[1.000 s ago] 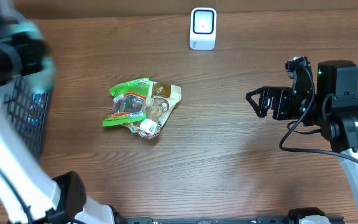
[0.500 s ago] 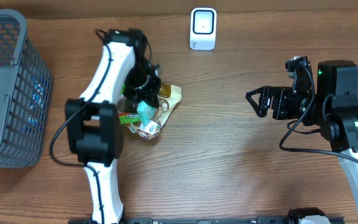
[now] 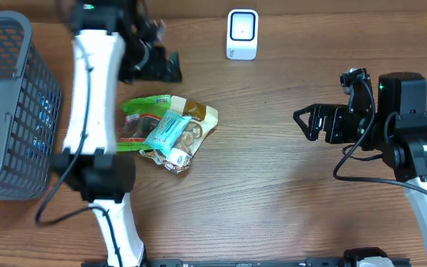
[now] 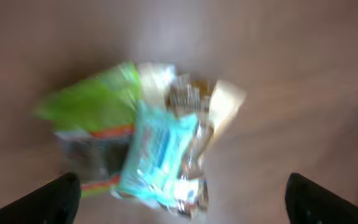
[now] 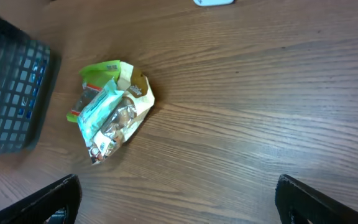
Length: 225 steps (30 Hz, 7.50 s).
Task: Scan the item barcode
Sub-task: 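Carry the wipes pack out and drop it on the pile, then reach into the basket and grasp the blue Oreo pack, then lift the Oreo pack out and place it beside the pile, then lower the right gripper onto the Oreo pack and grasp it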
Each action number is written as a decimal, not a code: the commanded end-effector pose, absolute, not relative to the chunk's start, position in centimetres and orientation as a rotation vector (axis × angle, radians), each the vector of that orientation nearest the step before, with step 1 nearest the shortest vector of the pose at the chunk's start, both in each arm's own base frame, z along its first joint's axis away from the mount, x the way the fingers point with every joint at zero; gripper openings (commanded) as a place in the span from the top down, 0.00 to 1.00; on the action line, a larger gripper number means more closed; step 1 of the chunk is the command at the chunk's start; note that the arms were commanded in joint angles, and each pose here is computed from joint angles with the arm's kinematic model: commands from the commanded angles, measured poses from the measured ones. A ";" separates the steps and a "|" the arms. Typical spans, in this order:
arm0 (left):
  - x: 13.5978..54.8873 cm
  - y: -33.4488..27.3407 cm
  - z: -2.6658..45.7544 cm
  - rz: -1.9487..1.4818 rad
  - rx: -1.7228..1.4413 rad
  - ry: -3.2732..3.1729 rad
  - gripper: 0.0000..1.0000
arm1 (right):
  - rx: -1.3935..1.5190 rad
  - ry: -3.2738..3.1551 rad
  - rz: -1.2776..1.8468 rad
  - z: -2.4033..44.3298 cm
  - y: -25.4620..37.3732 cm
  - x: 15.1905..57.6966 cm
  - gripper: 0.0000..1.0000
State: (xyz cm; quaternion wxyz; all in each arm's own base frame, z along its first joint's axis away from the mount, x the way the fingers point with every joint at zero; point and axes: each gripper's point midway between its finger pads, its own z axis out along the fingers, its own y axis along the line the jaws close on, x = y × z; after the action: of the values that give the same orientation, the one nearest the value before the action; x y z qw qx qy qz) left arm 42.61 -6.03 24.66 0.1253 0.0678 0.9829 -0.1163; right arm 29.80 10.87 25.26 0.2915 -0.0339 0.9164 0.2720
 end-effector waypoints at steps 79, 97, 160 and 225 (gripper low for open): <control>24.7 13.6 44.6 0.143 -0.629 2.221 0.40 | -0.113 2.410 0.764 26.5 11.4 29.8 0.00; 22.2 10.3 44.0 0.396 -0.296 1.588 0.23 | -0.123 2.404 0.787 26.7 11.7 29.7 0.00; 35.3 31.6 23.6 -0.041 -1.037 2.463 0.96 | -0.119 2.417 0.789 26.5 11.7 29.4 0.00; 40.2 -5.3 34.4 -0.107 -0.038 2.412 0.00 | 0.471 2.940 0.773 4.2 30.7 31.4 0.37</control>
State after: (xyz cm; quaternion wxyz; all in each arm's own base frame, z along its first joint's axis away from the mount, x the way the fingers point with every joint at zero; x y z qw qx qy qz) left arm 40.01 -5.81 35.72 0.3746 -0.0062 0.9256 -0.0534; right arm 30.94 29.68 4.52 0.0180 0.1358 0.9563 0.2585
